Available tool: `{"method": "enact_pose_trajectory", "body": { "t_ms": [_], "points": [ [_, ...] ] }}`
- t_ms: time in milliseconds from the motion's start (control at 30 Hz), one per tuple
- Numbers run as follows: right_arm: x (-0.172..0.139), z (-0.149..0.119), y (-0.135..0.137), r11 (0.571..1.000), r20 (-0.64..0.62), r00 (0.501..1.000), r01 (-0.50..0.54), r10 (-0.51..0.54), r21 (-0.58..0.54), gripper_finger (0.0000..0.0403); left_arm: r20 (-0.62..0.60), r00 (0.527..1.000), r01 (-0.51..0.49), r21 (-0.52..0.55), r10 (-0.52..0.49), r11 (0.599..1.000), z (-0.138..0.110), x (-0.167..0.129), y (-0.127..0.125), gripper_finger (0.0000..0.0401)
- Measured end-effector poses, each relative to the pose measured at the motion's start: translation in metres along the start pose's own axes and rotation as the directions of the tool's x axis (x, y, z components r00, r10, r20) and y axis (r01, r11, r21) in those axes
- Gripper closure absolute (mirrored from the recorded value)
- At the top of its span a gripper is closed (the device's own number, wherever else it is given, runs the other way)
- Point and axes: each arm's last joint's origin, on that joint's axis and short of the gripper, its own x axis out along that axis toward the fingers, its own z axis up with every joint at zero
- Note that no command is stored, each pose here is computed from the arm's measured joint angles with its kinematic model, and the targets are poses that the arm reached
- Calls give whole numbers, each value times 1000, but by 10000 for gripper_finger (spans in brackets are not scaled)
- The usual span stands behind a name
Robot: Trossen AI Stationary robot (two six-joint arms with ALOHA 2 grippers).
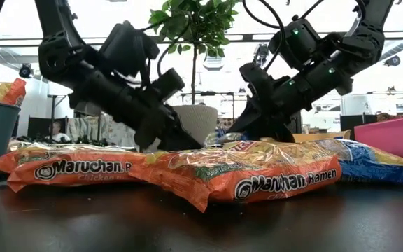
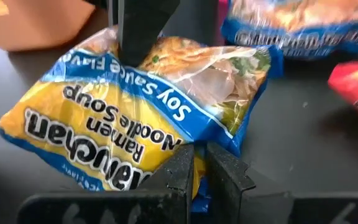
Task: Sort Maruchan noodles
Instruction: Put the blue noodle pack into the yellow bin
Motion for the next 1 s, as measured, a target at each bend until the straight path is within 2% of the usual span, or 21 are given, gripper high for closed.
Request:
{"method": "enact_pose_trajectory", "body": {
  "t_ms": [233,533,767,1000],
  "points": [
    [-12,9,7,999,26,999,-20,21,-49,373,33,999,-1,43,0,999,29,-25,6,377],
    [-39,28,22,992,102,992,-61,72,-108,385,109,994,-10,59,4,998,60,-78,19,377],
    [-68,43,29,988,187,982,10,19,-154,389,189,982,-12,57,1,998,77,-106,23,377],
    [-99,53,29,971,275,956,154,-100,-183,389,253,967,-24,76,4,997,87,-121,26,377]
  ]
}}
